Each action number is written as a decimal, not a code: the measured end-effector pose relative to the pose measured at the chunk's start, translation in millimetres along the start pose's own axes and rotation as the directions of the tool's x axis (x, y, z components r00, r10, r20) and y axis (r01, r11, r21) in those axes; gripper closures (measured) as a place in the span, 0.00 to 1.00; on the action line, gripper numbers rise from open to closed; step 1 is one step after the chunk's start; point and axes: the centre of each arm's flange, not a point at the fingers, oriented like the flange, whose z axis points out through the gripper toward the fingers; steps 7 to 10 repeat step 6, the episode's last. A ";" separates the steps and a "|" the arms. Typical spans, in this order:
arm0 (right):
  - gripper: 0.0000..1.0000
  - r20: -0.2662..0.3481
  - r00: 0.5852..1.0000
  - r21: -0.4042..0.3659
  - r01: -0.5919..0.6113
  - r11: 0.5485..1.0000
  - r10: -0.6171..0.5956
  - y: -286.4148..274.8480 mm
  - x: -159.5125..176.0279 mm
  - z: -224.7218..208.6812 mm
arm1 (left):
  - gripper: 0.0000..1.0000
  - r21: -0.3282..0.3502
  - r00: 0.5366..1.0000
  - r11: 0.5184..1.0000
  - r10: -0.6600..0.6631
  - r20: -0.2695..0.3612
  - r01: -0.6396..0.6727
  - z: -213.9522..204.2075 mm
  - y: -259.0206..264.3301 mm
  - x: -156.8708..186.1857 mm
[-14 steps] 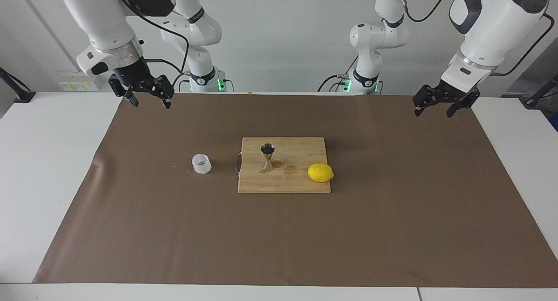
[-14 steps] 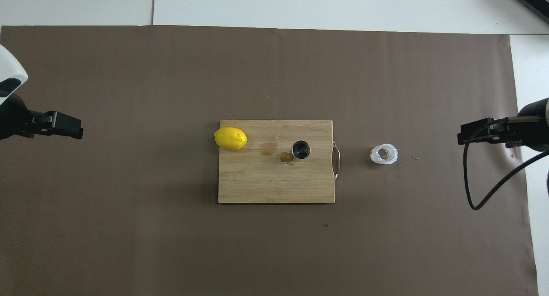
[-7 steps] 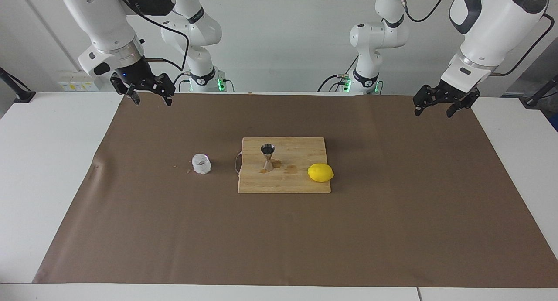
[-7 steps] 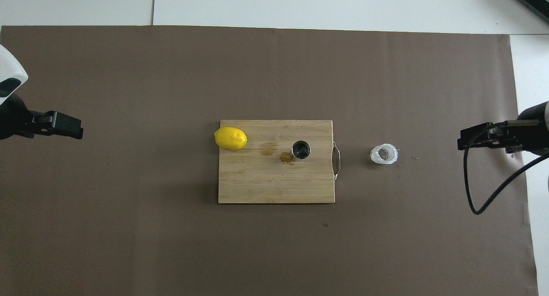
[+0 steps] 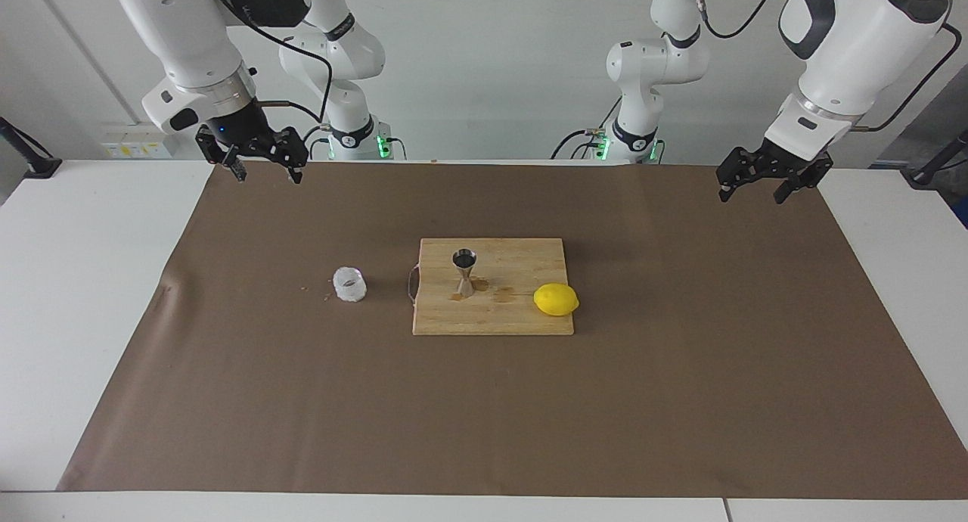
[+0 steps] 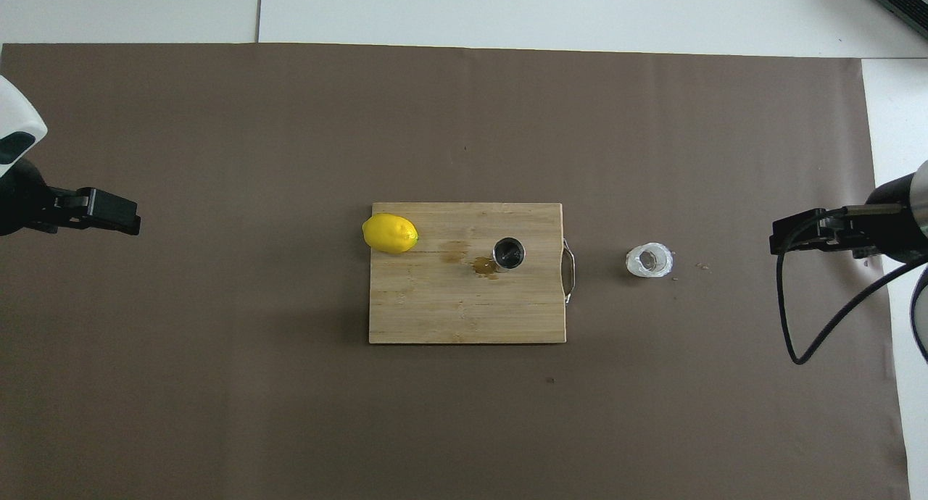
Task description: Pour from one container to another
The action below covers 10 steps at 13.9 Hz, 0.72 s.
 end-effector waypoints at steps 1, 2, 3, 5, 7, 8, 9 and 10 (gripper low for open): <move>0.00 -0.001 1.000 -0.009 -0.008 1.000 0.008 -1.2 -0.1 0.0 | 0.00 0.000 1.000 1.000 0.000 0.000 0.000 0.0 0.0 0.0; 0.00 -0.002 1.000 -0.012 -0.010 1.000 0.010 -3.0 -0.3 -0.1 | 0.00 0.000 1.000 1.000 0.000 0.000 0.000 0.0 0.0 0.0; 0.00 -0.002 1.000 -0.013 -0.012 1.000 0.012 -4.2 -0.4 -0.1 | 0.00 0.000 1.000 1.000 0.000 0.000 0.000 0.0 0.0 0.0; 0.00 -0.002 1.000 -0.013 -0.013 1.000 0.013 -4.0 -0.4 -0.1 | 0.00 0.000 1.000 1.000 0.000 0.000 0.000 0.0 0.0 0.0; 0.00 -0.002 1.000 -0.013 -0.014 1.000 0.014 -3.6 -0.4 -0.1 | 0.00 0.000 1.000 1.000 0.000 0.000 0.000 0.0 0.0 0.0; 0.00 -0.002 1.000 -0.013 -0.014 1.000 0.014 -3.6 -0.4 -0.1 | 0.00 0.000 1.000 1.000 0.000 0.000 0.000 0.0 0.0 0.0; 0.00 -0.002 1.000 -0.013 -0.014 1.000 0.014 -3.6 -0.4 -0.1 | 0.00 0.000 1.000 1.000 0.000 0.000 0.000 0.0 0.0 0.0; 0.00 -0.002 1.000 -0.013 -0.014 1.000 0.014 -3.6 -0.4 -0.1 | 0.00 0.000 1.000 1.000 0.000 0.000 0.000 0.0 0.0 0.0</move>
